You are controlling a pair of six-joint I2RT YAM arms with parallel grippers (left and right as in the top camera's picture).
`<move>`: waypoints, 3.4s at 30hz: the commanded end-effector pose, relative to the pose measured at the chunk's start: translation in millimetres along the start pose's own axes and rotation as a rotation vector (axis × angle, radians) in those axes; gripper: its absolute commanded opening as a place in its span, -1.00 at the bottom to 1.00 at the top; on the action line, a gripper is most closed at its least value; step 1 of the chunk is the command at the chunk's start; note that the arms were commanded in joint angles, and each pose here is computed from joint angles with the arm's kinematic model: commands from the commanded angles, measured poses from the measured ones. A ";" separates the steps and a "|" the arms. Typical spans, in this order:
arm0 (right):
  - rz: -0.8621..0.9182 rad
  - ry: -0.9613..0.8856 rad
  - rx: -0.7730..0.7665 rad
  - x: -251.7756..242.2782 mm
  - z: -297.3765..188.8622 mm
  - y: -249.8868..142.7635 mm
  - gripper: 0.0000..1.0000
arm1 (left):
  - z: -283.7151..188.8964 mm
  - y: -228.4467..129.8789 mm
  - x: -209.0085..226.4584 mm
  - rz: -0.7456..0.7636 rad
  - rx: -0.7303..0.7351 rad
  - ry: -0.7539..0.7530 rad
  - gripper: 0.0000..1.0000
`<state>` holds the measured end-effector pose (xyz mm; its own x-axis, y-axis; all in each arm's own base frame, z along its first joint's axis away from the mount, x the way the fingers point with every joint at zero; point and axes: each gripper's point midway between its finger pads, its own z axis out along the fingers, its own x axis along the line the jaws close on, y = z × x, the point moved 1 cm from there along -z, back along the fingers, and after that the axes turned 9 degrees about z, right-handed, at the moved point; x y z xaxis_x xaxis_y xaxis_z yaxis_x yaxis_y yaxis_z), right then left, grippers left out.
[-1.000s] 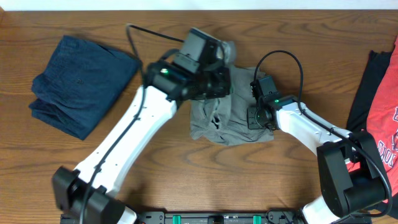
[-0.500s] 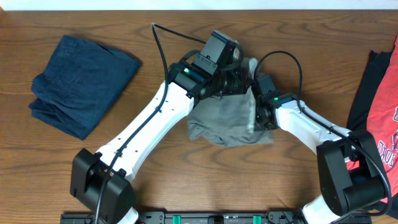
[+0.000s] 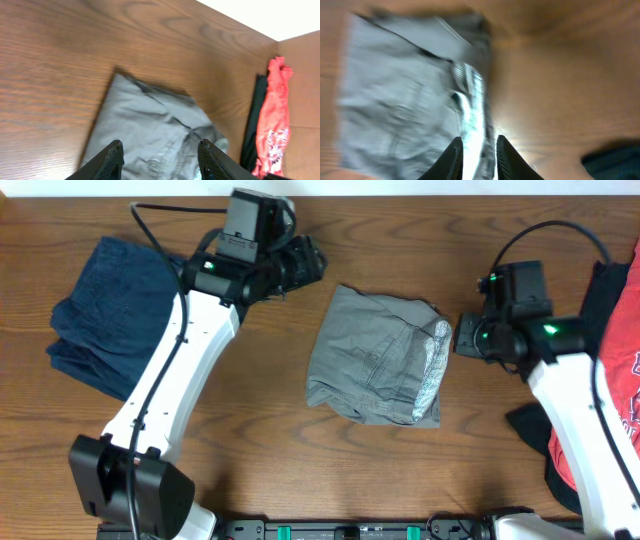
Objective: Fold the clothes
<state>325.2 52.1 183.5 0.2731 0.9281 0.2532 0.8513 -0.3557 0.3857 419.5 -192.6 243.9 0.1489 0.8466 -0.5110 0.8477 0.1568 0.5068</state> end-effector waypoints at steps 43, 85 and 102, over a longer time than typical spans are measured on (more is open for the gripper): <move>0.086 -0.273 0.086 -81.5 135.7 -22.8 -0.48 | 48.1 -243.8 41.3 -0.025 1.039 0.273 -0.07; -0.070 0.156 0.041 52.1 202.2 38.1 -0.72 | 87.2 -206.3 124.5 -0.056 0.881 0.427 -0.43; -0.090 0.126 0.051 39.7 101.3 38.0 -0.39 | 32.5 -150.8 107.4 0.076 0.666 0.466 0.26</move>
<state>411.2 119.0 59.8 0.1341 0.9062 0.4010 0.9453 -0.2384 0.2226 301.4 -159.2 63.3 0.1068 0.9906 -0.0855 0.9701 -0.1227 -0.2096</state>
